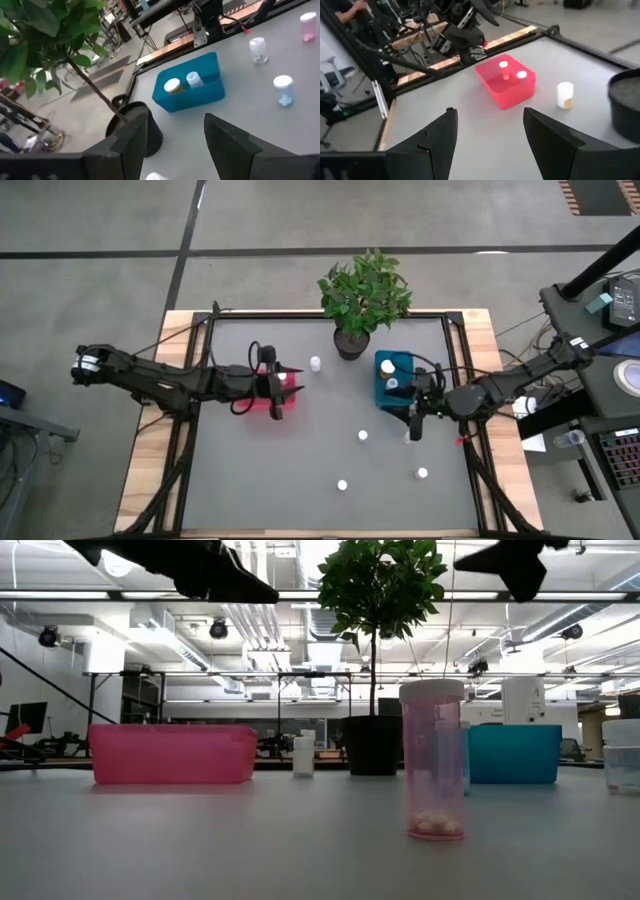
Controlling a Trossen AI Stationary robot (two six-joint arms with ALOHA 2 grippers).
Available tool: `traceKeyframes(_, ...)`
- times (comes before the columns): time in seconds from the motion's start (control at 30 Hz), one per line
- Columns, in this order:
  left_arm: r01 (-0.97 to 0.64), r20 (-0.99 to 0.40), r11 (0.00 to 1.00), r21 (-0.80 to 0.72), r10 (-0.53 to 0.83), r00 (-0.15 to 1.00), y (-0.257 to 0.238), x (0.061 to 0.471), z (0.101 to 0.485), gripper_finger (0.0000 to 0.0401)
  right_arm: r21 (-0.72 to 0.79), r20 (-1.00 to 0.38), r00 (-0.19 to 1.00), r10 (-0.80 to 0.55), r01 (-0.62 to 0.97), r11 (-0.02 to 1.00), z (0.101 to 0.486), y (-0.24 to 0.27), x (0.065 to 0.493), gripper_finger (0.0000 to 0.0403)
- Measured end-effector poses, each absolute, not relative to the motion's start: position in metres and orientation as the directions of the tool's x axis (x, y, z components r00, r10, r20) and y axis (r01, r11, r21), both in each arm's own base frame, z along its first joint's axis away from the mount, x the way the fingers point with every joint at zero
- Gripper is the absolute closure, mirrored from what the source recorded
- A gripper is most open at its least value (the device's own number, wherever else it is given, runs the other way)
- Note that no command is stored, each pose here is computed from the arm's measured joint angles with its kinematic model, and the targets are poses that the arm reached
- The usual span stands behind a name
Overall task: Pick and place medicine bottles into bin by pill shape (circle, oval)
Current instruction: Put the small blue pill bottle into the pink bin
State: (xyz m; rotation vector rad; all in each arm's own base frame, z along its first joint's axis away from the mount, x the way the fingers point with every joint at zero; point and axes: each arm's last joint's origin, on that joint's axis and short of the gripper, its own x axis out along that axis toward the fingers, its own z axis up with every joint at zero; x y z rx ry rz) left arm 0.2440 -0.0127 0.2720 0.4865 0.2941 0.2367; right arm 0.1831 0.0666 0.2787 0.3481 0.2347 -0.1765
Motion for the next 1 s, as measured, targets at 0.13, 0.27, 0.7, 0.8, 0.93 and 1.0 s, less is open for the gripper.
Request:
traceKeyframes(0.13, -0.159, -0.200, 0.847, 0.508, 0.295, 0.934, -0.012, 0.242, 0.266, 0.0223, 0.372, -0.364, 0.922, -0.130, 0.272, 0.888, 0.293, 0.075, 0.200, 0.0188)
traceKeyframes(0.27, -0.162, -0.195, 0.847, 0.505, 0.295, 0.935, -0.011, 0.239, 0.253, 0.0223, 0.391, -0.504, 0.850, -0.153, 0.383, 0.837, 0.303, 0.082, 0.215, 0.0188)
traceKeyframes(0.7, -0.198, -0.154, 0.849, 0.491, 0.308, 0.939, -0.009, 0.229, 0.253, 0.0223, 0.322, -0.883, 0.463, -0.074, 0.713, 0.623, 0.309, 0.103, 0.264, 0.0188)
traceKeyframes(0.8, -0.204, -0.145, 0.850, 0.486, 0.308, 0.940, -0.009, 0.228, 0.255, 0.0223, 0.277, -0.922, 0.383, -0.048, 0.743, 0.609, 0.302, 0.102, 0.280, 0.0188)
traceKeyframes(0.93, -0.208, -0.138, 0.850, 0.484, 0.309, 0.941, -0.009, 0.227, 0.257, 0.0223, 0.202, -0.959, 0.281, -0.032, 0.761, 0.617, 0.288, 0.101, 0.299, 0.0188)
traceKeyframes(1.0, -0.209, -0.138, 0.850, 0.484, 0.310, 0.941, -0.009, 0.227, 0.257, 0.0223, 0.170, -0.970, 0.240, -0.029, 0.761, 0.626, 0.280, 0.101, 0.308, 0.0188)
